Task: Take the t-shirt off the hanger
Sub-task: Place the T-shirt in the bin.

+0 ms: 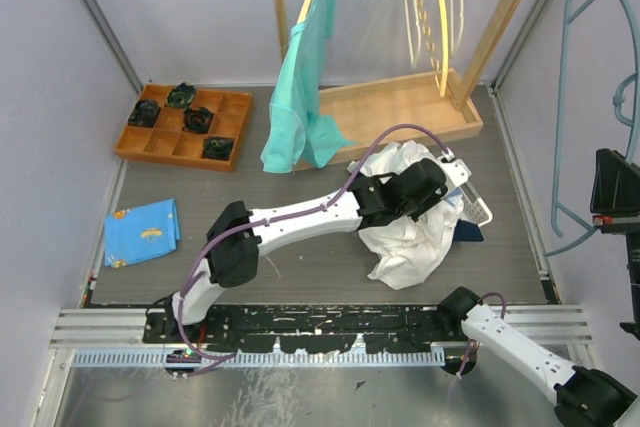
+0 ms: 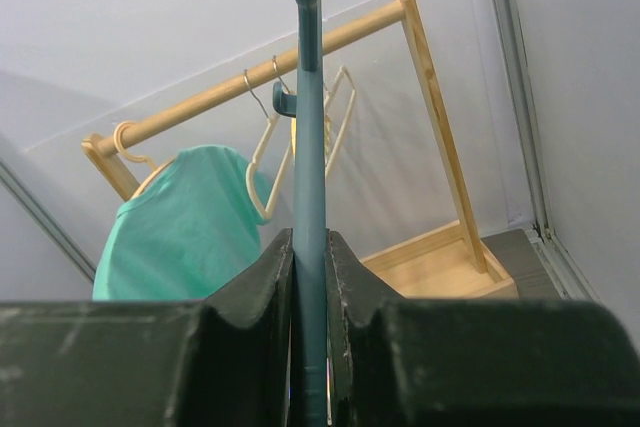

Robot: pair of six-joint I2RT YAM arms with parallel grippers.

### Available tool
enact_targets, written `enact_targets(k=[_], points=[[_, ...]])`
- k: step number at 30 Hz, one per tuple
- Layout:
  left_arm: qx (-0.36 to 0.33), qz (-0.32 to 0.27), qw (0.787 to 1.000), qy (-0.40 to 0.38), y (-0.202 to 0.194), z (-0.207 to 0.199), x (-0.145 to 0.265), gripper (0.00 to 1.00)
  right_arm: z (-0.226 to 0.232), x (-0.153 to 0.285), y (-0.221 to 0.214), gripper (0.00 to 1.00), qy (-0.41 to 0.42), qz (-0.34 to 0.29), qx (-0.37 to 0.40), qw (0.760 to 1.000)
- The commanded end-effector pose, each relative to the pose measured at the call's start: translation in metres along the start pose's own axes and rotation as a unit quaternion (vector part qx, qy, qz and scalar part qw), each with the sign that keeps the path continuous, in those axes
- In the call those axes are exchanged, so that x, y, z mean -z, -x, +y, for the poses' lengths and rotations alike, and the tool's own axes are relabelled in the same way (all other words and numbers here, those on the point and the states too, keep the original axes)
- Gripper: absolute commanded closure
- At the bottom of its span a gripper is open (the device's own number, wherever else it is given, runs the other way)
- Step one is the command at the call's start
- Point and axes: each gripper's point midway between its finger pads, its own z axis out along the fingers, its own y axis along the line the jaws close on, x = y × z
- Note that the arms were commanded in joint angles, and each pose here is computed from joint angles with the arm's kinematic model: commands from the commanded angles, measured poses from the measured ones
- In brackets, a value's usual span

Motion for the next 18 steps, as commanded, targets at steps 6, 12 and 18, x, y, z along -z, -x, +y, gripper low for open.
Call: enact_targets(k=[6,12,18], points=[[0.054,0.113,0.991,-0.043,-0.076,-0.013,-0.030,0.79,0.024,-0.014,0.009,0.99,0.037,-0.003,0.008,0.999],[0.057,0.106,0.991,-0.057,-0.056,-0.014,-0.015,0.56,0.033,-0.020,0.006,0.99,0.049,0.002,0.016,0.999],[0.059,0.029,0.997,-0.039,0.010,0.009,0.035,0.09,0.035,-0.026,0.007,1.00,0.048,-0.011,0.027,0.998]])
